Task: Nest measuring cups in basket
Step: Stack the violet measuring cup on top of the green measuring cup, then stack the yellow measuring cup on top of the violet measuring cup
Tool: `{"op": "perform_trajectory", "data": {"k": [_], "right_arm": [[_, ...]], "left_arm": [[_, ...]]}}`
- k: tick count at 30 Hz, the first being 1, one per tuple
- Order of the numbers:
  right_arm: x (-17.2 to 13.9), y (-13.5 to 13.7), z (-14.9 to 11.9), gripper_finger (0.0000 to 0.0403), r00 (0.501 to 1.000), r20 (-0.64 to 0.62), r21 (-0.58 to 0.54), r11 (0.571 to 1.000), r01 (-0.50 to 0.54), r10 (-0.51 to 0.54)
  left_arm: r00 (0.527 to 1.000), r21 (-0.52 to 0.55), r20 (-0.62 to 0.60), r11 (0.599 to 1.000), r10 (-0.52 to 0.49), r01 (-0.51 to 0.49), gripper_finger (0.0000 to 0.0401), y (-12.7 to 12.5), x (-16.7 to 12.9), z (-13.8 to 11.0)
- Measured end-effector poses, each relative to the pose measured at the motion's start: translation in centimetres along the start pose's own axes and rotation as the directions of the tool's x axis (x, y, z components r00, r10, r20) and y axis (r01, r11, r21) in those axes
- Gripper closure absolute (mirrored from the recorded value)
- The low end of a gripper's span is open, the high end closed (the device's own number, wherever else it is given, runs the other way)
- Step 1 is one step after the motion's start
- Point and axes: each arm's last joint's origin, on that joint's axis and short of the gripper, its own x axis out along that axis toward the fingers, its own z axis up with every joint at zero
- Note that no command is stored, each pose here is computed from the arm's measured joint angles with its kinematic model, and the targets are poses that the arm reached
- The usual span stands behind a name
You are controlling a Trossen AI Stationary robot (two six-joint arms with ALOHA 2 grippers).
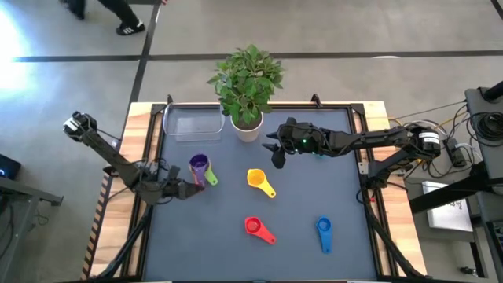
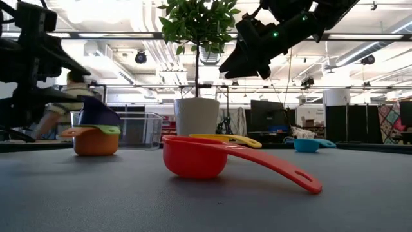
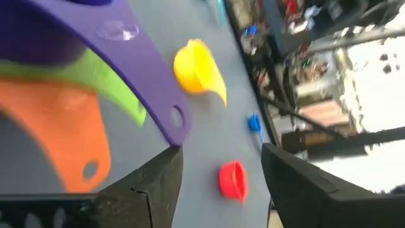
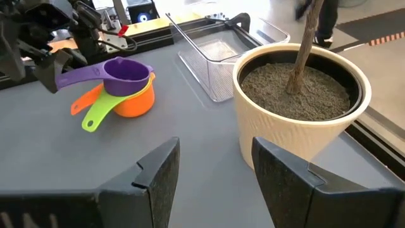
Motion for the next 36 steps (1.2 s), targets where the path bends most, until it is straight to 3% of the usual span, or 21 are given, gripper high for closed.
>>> {"op": "perform_trajectory", "data": {"k": [7, 11, 14, 19, 28, 32, 36], "right_arm": [[0.0, 0.0, 0.0, 0.0216, 1.000, 0.000, -0.001, 1.000, 0.000, 0.000], [0.0, 0.0, 0.0, 0.0216, 1.000, -0.001, -0.025, 1.000, 0.000, 0.000], [0.0, 0.1, -0.2, 0.0216, 0.999, -0.026, -0.051, 0.998, -0.043, 0.042], [-0.1, 0.3, -1.0, 0.0216, 0.983, -0.119, -0.045, 0.988, -0.147, 0.141], [1.2, 0.3, -3.1, 0.0216, 0.956, -0.257, 0.010, 0.990, -0.143, 0.141], [2.7, 0.4, -4.7, 0.0216, 0.934, -0.318, 0.044, 0.987, -0.156, 0.162], [4.2, 0.4, -6.1, 0.0216, 0.917, -0.368, 0.056, 0.988, -0.142, 0.153]], "left_arm": [[0.992, -0.002, -0.108, 0.998, -0.061, 0.061, 0.0220, -0.6, -0.3, 0.0], [0.998, 0.117, -0.033, 0.991, -0.055, 0.058, 0.0221, -2.0, -0.5, 0.5], [0.999, 0.243, 0.043, 0.970, 0.008, -0.018, 0.0221, -3.3, -0.9, 1.2], [0.971, 0.426, 0.216, 0.885, 0.102, -0.188, 0.0221, -6.1, -1.5, 2.4], [0.916, 0.618, 0.381, 0.704, 0.121, -0.350, 0.0221, -9.3, -0.4, 1.7], [0.914, 0.647, 0.380, 0.664, 0.146, -0.375, 0.0221, -9.1, 0.4, 0.9], [0.911, 0.656, 0.381, 0.649, 0.156, -0.386, 0.0221, -9.1, 1.0, 0.3]]}}
